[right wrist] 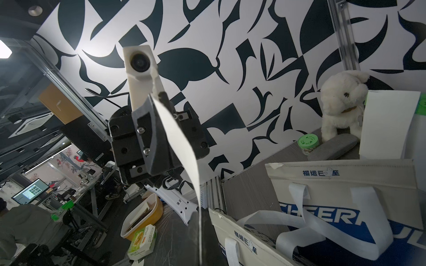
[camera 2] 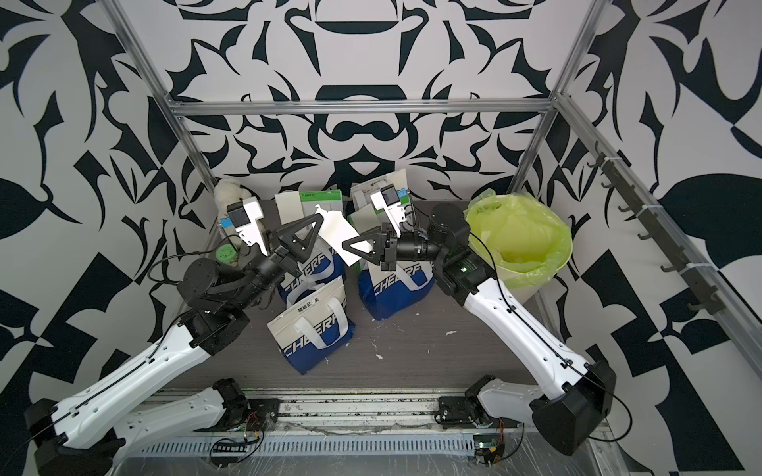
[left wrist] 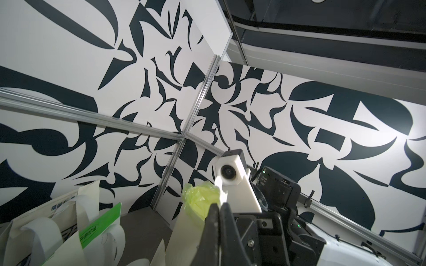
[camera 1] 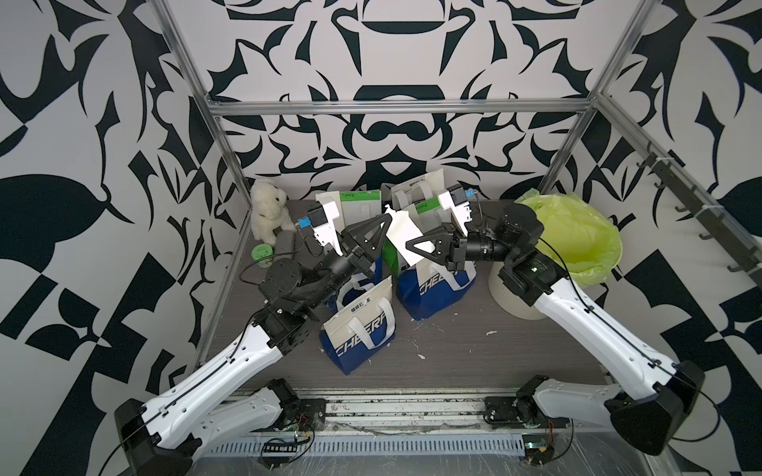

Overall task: Shred takeout receipts and throw away
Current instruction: Shred the takeout receipt.

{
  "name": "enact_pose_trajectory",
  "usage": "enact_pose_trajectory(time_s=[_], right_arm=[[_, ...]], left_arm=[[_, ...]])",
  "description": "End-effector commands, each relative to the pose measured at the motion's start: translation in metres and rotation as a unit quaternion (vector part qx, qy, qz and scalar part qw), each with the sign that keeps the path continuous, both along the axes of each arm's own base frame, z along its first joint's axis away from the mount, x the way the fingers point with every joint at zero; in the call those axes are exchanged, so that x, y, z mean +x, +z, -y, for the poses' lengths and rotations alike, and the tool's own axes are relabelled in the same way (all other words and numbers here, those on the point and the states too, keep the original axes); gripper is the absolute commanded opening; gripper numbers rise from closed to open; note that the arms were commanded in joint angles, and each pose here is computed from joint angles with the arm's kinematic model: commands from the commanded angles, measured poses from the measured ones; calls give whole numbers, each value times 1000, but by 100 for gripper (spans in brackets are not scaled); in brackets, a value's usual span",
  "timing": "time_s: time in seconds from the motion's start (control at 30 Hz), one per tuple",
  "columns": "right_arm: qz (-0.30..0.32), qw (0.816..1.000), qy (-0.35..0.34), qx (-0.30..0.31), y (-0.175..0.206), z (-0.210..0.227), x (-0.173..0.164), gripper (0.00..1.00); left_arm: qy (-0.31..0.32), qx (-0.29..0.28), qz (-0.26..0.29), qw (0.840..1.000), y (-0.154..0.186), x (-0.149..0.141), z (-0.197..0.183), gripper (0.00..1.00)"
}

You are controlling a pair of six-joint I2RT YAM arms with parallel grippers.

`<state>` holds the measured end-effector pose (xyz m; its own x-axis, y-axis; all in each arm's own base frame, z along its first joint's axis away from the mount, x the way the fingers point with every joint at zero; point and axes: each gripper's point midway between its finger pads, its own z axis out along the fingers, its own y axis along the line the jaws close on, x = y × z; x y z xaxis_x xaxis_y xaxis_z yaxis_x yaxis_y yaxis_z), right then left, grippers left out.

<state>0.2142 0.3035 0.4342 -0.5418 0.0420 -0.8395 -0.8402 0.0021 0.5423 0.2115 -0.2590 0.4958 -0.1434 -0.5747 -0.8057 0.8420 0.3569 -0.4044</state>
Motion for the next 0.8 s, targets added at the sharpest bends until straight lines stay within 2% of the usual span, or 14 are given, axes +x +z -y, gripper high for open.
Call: enact_pose_trajectory(time_s=[0.0, 0.03, 0.07, 0.17, 0.23, 0.33, 0.4, 0.43, 0.53, 0.63, 0.77], right_arm=[[36, 999, -16, -2, 22, 7, -8, 0], [40, 999, -28, -23, 16, 9, -6, 0], [44, 998, -36, -42, 11, 12, -7, 0], [66, 992, -49, -97, -4, 21, -11, 0], [78, 987, -49, -130, -14, 26, -16, 0], [87, 981, -47, -168, -29, 34, -21, 0], [90, 978, -39, -182, -36, 36, -26, 0], [90, 978, -35, -184, -38, 37, -29, 0], [93, 977, -23, -193, -45, 40, -36, 0], [94, 976, -12, -197, -48, 41, -44, 0], [93, 975, 2, -201, -49, 42, -51, 0]], left_arm=[[15, 53, -10, 998, -11, 4, 4, 30], [24, 85, -10, 996, -16, 5, 5, 72], [32, 116, -11, 993, -21, 6, 5, 98], [56, 235, 11, 970, -35, 5, 1, 99], [47, 313, 41, 948, -44, -2, 1, 100], [-8, 399, 74, 914, -60, -18, 8, 99], [-54, 434, 84, 895, -71, -28, 15, 100], [-81, 449, 82, 886, -77, -33, 19, 100], [-140, 461, 78, 873, -87, -42, 31, 96], [-179, 448, 77, 872, -88, -46, 40, 87], [-210, 431, 72, 874, -87, -45, 49, 84]])
